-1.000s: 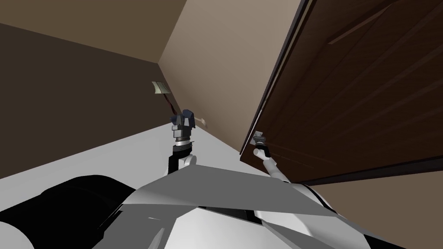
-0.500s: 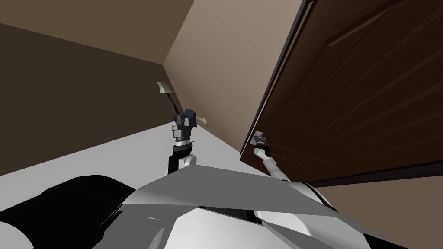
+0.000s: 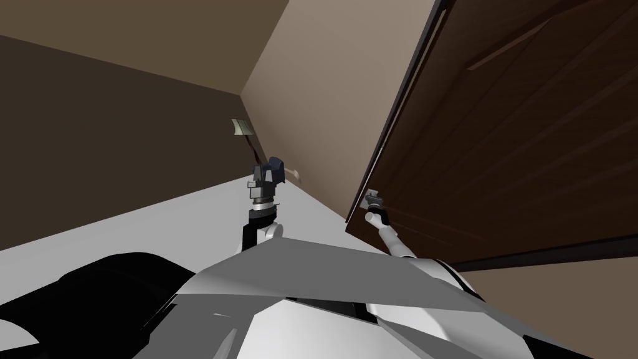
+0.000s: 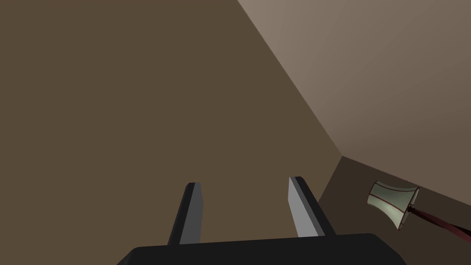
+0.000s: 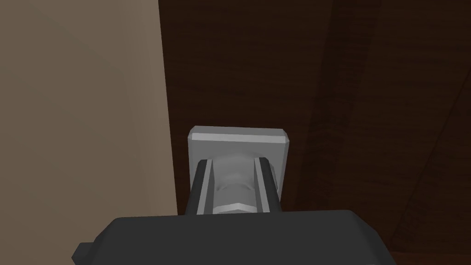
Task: Pull the door open
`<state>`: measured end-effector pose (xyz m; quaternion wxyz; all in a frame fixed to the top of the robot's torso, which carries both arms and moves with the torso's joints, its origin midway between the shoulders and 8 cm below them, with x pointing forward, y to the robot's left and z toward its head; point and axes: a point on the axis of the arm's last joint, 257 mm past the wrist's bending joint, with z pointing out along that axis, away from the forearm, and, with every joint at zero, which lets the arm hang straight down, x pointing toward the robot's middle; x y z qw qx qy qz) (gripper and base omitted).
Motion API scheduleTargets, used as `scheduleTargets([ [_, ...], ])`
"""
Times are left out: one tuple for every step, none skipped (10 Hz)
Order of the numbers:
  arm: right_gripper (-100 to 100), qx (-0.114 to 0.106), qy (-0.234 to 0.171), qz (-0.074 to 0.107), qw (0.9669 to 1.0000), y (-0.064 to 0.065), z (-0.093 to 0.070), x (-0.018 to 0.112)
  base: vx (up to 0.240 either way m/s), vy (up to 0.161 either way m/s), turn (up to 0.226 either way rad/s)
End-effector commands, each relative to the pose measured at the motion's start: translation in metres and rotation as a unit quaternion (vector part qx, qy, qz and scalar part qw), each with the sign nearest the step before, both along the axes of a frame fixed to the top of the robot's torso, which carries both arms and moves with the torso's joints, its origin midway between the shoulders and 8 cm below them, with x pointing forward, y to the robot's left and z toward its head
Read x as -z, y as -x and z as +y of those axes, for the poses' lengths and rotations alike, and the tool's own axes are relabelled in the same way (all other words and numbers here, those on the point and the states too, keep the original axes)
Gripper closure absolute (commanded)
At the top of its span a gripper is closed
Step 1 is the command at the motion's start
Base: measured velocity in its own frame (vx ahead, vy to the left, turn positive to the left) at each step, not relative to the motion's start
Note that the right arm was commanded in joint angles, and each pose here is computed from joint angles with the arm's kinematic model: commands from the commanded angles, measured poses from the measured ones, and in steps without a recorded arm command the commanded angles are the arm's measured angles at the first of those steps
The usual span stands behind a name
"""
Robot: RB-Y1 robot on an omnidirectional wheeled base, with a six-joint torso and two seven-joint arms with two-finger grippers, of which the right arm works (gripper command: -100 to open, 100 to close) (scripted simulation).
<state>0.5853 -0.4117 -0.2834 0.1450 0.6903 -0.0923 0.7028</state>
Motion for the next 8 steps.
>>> scheduleTargets([
  [100, 0.002, -0.03, 0.005, 0.9995, 0.005, 0.001, 0.013, -0.028, -0.034, 0.05],
  [100, 0.001, -0.015, -0.004, 0.9999, 0.0, -0.001, 0.001, -0.016, -0.016, 0.013],
  [100, -0.004, -0.02, -0.007, 0.9998, 0.0, -0.001, -0.001, -0.106, 0.032, 0.105],
  [100, -0.007, -0.021, -0.007, 0.9997, 0.001, -0.001, 0.0, -0.206, 0.026, 0.153],
  [-100, 0.001, -0.02, -0.015, 0.9997, -0.001, -0.007, -0.008, -0.202, 0.06, -0.016],
  [-100, 0.001, -0.023, -0.012, 0.9997, 0.0, -0.006, -0.004, -0.173, 0.101, -0.099],
  [-100, 0.002, -0.027, -0.008, 0.9996, 0.002, -0.006, 0.001, -0.151, 0.095, -0.071],
  [-100, 0.003, -0.031, -0.004, 0.9995, 0.004, -0.005, 0.005, -0.181, 0.099, -0.053],
])
